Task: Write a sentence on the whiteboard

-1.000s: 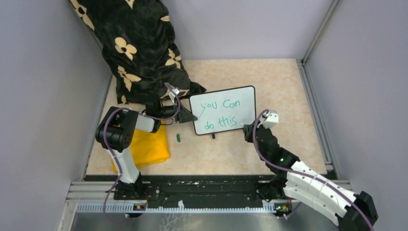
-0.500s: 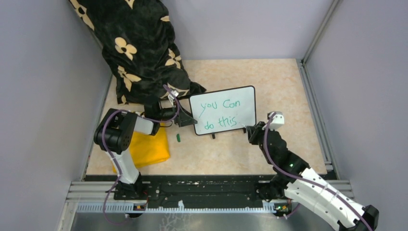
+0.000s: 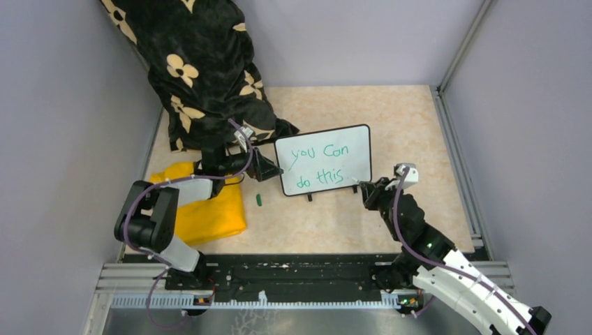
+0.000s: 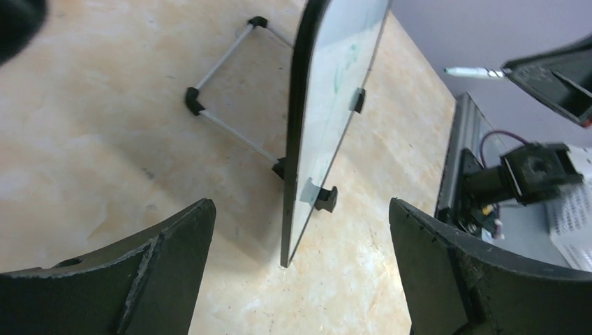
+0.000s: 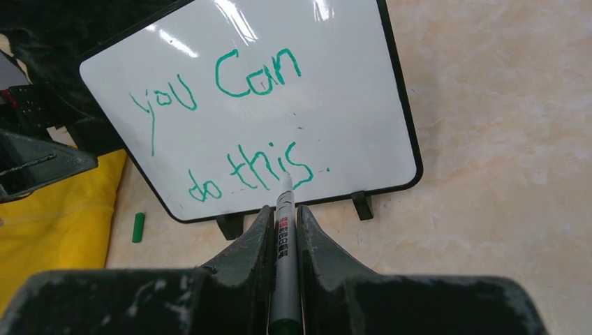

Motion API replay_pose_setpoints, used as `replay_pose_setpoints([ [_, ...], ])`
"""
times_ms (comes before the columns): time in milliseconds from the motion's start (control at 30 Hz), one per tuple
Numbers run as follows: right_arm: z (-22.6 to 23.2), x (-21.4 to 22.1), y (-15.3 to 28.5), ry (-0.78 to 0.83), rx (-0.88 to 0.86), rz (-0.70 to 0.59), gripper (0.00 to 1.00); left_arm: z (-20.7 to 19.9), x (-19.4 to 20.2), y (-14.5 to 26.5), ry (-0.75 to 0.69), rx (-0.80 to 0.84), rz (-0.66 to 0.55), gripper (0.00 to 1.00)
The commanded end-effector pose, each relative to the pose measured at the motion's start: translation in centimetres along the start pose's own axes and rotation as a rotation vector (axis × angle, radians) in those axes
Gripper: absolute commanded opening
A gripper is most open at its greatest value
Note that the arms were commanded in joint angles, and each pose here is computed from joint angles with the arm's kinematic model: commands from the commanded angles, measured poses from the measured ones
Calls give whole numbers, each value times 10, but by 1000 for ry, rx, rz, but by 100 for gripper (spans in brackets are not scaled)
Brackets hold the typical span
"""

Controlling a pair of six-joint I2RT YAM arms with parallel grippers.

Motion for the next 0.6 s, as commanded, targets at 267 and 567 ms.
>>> replay_pose_setpoints([
  [267, 16, -25, 14, -43, -137, -84, 0, -34, -21, 79, 298, -913, -7, 99],
  [567, 36, -34, -1, 20, -165, -60, 0, -60, -36, 102, 360, -992, -195, 99],
])
Point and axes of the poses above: each gripper's point midway between its finger pads, its own y axis back along the fingers, its own z axis along the line the jaws close on, x = y × z, the point moved 10 cm from there along y, back along the fingers, and after that the axes turned 13 degrees about -y, right-handed, at the moved point
